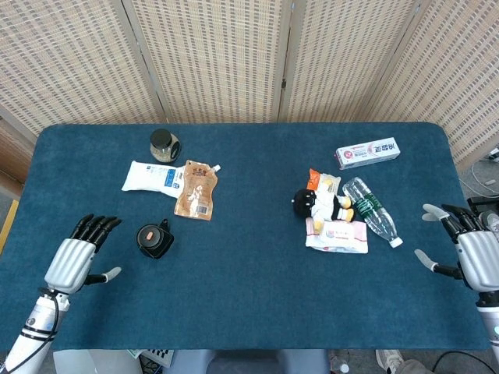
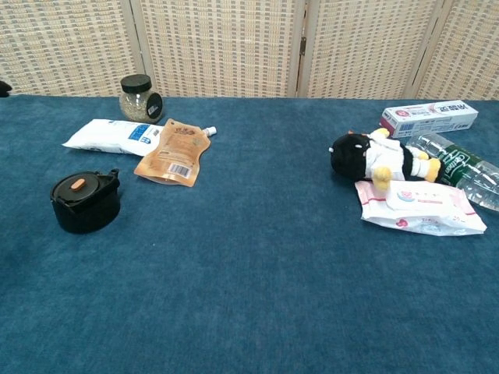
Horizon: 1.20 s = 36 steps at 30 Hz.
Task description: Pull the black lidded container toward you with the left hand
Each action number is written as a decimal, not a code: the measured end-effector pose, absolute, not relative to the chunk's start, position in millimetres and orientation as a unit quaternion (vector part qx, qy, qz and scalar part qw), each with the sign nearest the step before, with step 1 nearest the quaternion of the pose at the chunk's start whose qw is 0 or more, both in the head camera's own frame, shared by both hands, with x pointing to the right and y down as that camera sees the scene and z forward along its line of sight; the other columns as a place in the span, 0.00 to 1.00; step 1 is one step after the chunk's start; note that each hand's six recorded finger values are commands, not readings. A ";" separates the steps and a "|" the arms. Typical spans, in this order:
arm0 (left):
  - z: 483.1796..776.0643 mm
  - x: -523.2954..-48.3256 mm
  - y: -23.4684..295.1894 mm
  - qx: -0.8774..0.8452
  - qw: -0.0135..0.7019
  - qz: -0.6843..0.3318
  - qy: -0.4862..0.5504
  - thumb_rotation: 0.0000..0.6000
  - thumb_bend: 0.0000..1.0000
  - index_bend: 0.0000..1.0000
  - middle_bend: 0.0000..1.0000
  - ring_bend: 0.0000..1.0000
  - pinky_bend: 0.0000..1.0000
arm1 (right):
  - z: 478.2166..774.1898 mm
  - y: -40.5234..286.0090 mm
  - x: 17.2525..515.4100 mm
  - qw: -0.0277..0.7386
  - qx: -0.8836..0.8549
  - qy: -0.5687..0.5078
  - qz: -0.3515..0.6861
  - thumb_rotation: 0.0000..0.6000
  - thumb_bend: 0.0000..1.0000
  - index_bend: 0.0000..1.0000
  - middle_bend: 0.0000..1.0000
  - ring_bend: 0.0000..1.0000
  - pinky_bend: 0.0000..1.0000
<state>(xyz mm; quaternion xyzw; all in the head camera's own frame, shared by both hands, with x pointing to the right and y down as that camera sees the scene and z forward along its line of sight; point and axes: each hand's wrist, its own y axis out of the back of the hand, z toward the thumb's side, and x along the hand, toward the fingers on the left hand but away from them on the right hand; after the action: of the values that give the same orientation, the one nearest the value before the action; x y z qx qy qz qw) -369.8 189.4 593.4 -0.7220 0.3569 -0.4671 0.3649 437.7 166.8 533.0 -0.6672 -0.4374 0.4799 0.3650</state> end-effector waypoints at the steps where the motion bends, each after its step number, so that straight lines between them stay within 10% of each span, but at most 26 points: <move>1: 593.7 -364.9 186.2 -0.729 0.368 -0.461 0.348 0.65 0.11 0.13 0.13 0.11 0.04 | 532.9 166.7 437.4 0.365 -0.667 -0.437 0.481 1.00 0.25 0.19 0.33 0.16 0.15; 11: 610.3 -314.6 166.8 -0.792 0.364 -0.419 0.255 0.16 0.10 0.13 0.13 0.10 0.00 | 534.1 169.5 440.1 0.358 -0.661 -0.437 0.494 1.00 0.25 0.19 0.33 0.16 0.15; 36: 673.2 -279.7 152.0 -0.806 0.325 -0.465 0.167 0.14 0.10 0.19 0.18 0.11 0.00 | 546.0 176.1 444.7 0.337 -0.661 -0.433 0.512 1.00 0.25 0.19 0.33 0.16 0.15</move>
<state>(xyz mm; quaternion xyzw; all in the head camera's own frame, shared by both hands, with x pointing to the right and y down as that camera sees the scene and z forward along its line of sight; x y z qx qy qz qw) -279.7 152.0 673.2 -0.8064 0.1668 -0.4650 0.3251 444.7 176.1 546.0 -0.6608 -0.4334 0.5119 0.3369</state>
